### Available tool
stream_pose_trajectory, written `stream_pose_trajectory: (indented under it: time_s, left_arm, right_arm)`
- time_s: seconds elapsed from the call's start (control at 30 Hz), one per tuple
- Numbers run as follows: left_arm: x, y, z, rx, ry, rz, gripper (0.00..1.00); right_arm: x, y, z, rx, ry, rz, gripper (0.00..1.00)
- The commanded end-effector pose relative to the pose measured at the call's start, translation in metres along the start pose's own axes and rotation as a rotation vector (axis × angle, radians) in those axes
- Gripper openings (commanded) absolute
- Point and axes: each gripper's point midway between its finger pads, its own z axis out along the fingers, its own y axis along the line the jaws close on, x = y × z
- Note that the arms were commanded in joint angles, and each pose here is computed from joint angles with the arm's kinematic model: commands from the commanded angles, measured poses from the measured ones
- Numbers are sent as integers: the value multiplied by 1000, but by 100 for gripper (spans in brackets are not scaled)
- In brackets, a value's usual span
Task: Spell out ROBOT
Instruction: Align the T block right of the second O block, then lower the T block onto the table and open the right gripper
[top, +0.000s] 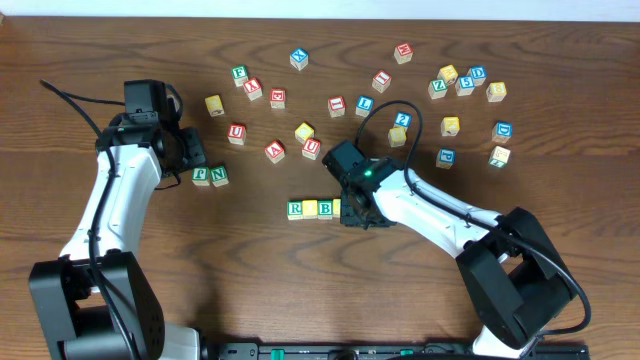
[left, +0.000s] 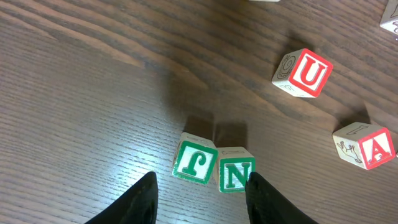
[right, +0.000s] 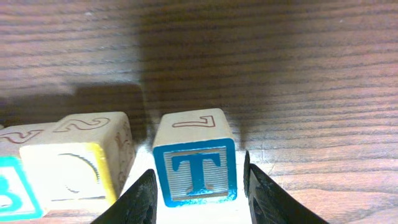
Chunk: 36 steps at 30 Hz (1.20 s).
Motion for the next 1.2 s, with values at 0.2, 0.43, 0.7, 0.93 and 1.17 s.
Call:
stream_pose_trajectory:
  time_s: [0.2, 0.43, 0.7, 0.93, 1.17]
  left_arm:
    - [-8, -1, -6, 1, -24, 7, 45]
    - [-8, -1, -6, 1, -24, 7, 45]
    - [-8, -1, -6, 1, -24, 7, 45]
    - [-8, -1, -6, 1, -24, 7, 45]
    - [-8, -1, -6, 1, -24, 7, 45]
  right_arm:
    - [-16, 10, -26, -17, -45, 5, 40]
    - [-37, -7, -57, 69, -134, 18, 37]
    - [-42, -54, -57, 190, -98, 95, 1]
    - [-34, -62, -50, 213, -70, 96, 1]
    - [-13, -60, -21, 166, -15, 116, 1]
